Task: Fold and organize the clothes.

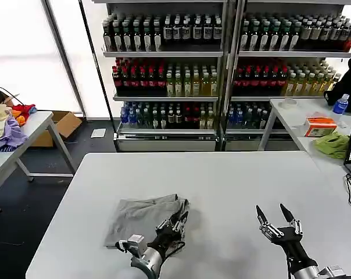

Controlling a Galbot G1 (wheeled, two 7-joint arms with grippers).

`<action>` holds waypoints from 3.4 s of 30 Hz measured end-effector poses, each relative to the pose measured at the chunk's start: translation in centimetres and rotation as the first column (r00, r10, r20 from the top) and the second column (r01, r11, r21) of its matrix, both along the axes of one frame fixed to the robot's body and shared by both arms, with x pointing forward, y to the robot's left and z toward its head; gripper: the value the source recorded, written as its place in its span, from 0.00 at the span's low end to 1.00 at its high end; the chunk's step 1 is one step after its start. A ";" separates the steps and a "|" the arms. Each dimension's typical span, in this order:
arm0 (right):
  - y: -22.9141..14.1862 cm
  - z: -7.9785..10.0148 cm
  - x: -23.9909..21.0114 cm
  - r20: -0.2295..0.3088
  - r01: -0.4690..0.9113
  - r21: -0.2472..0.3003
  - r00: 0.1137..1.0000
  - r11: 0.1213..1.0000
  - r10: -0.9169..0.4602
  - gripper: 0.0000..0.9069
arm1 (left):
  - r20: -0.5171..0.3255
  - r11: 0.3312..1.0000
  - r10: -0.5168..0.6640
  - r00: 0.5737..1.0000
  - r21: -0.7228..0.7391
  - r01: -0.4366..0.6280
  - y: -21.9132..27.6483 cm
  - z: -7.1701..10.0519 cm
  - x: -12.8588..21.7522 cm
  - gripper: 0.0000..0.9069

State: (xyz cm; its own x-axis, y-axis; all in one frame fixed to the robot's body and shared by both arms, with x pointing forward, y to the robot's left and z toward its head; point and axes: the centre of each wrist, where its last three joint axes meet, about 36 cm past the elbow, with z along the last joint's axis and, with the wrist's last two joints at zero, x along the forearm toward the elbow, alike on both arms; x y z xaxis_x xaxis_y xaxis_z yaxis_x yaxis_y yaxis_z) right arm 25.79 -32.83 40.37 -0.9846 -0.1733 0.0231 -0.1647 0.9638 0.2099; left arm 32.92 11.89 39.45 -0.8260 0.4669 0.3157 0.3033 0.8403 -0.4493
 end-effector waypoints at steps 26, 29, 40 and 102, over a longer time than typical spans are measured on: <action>0.5 -0.3 -0.2 -0.019 -0.014 0.009 1.000 1.000 0.015 1.00 | 0.039 0.920 0.280 0.959 0.274 -0.279 11.2 2.3 -1.5 1.00; 0.4 -0.2 -0.3 -0.020 -0.011 0.007 1.000 1.000 0.011 1.00 | 0.015 0.906 0.304 0.952 0.306 -0.294 11.4 1.3 -1.4 1.00; 0.6 -0.4 0.0 -0.019 -0.016 0.012 1.000 1.000 0.016 1.00 | -0.039 0.883 0.351 0.936 0.345 -0.317 11.6 -1.4 -0.8 0.03; 0.4 0.1 -1.1 0.001 0.006 -0.006 1.000 1.000 -0.006 1.00 | 0.099 0.864 0.431 0.897 0.241 -0.442 20.5 11.9 -1.5 0.03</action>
